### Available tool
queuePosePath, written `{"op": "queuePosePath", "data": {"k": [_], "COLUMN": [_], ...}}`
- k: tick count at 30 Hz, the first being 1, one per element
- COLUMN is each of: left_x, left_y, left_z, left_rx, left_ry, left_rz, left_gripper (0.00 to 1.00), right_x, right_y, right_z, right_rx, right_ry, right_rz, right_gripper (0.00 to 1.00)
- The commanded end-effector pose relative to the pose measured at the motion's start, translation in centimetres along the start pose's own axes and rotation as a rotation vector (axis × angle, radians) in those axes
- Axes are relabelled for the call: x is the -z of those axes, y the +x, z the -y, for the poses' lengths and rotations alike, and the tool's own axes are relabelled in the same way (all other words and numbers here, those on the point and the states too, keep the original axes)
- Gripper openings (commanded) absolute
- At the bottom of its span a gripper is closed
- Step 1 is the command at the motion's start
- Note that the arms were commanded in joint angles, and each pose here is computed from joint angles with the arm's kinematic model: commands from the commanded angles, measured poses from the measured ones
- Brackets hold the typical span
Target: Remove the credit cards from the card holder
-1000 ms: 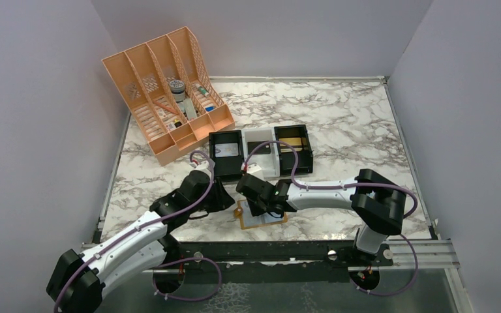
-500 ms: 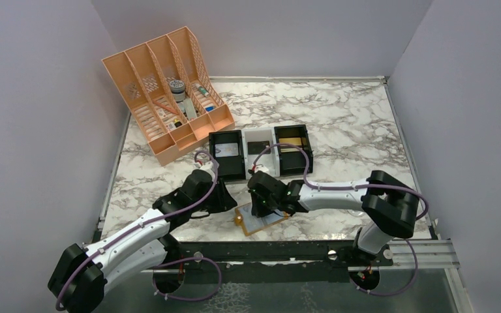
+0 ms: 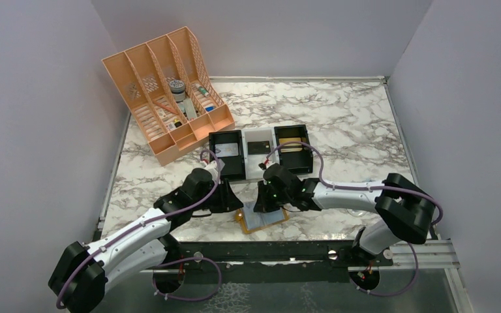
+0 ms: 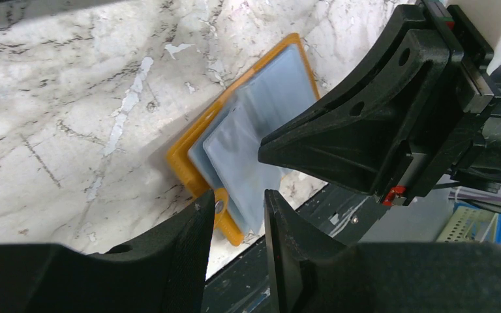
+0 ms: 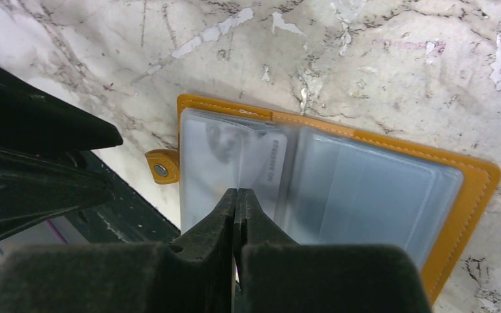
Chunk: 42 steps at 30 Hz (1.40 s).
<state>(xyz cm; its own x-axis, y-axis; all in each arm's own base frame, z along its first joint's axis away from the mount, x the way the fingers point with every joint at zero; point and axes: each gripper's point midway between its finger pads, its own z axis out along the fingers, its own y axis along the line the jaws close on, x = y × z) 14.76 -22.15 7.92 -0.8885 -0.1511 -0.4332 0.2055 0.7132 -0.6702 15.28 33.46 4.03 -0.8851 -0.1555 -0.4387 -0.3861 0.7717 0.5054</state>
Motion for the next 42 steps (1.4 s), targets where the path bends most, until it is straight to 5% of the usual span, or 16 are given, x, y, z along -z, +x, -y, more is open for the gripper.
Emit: {"op": "queuePosePath", "data": {"k": [1, 38, 42], "left_x": [0.3, -3.7, -4.1], "left_y": [-0.7, 1.1, 0.7], "left_z": [2.4, 4.8, 6.0], "left_rx": [-0.035, 0.041, 0.023], "left_ry": [0.098, 0.163, 0.18], "left_rz": [0.002, -0.01, -0.003], "left_gripper": [0.37, 0.5, 0.49], "right_x": [1.0, 1.6, 2.1], "right_y": [-1.2, -1.5, -2.1], "right_z": [-1.5, 0.7, 1.4], "right_rx": [-0.023, -0.103, -0.102], "right_ry": [-0.096, -0.126, -0.08], "right_rz": [0.038, 0.057, 0.086], "right_gripper": [0.01, 0.01, 0.12]}}
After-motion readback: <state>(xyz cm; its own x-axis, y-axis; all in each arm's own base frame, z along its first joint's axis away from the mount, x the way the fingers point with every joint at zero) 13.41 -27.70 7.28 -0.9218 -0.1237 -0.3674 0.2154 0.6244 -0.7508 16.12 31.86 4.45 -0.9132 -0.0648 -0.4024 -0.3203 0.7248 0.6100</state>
